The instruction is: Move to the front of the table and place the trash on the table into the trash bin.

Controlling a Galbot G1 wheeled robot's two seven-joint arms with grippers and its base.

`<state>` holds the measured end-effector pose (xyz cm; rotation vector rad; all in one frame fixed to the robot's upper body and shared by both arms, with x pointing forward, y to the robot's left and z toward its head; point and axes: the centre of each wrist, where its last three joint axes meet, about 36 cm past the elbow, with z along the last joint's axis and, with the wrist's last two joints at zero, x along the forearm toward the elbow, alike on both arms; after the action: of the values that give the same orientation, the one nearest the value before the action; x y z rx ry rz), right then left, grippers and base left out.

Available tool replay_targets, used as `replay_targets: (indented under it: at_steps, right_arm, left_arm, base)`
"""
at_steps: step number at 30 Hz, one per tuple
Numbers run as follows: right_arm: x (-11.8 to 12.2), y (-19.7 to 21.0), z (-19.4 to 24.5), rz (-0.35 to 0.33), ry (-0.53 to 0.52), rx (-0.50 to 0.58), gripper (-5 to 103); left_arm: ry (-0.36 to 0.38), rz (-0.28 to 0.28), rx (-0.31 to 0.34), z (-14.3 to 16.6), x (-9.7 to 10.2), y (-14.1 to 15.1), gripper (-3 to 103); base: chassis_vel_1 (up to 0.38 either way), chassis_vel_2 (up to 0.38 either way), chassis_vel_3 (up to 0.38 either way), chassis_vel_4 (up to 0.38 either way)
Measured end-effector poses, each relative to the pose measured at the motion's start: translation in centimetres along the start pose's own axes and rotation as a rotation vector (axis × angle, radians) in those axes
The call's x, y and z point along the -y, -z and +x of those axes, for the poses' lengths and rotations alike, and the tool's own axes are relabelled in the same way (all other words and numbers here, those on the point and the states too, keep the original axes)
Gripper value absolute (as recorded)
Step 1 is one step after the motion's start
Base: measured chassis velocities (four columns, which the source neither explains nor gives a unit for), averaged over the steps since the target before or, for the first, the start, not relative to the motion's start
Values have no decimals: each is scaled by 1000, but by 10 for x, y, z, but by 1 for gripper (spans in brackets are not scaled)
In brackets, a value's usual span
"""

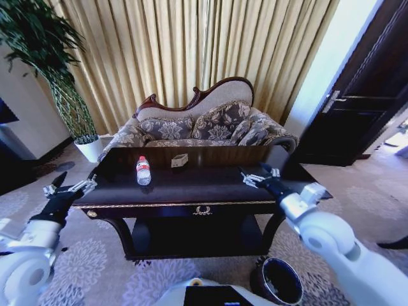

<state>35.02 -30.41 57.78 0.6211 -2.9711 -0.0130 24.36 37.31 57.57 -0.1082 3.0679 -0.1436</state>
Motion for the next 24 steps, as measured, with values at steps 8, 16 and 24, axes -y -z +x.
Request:
replay_targets:
  at_steps: [8,16,24]
  right_arm:
    - [37,24,-49,0,73,-57,100]
    - [26,24,-95,-35,160,-78,100]
    - [10,18,-159,-38,261,-102,100]
  left_arm:
    - [18,8,-15,4,3,1,100]
    - [30,3,-1,9,6,7,100]
    - [34,10,-5,4,8,6,100]
  base:
    - [0,0,0,0]
    - [0,0,0,0]
    - [0,0,0,0]
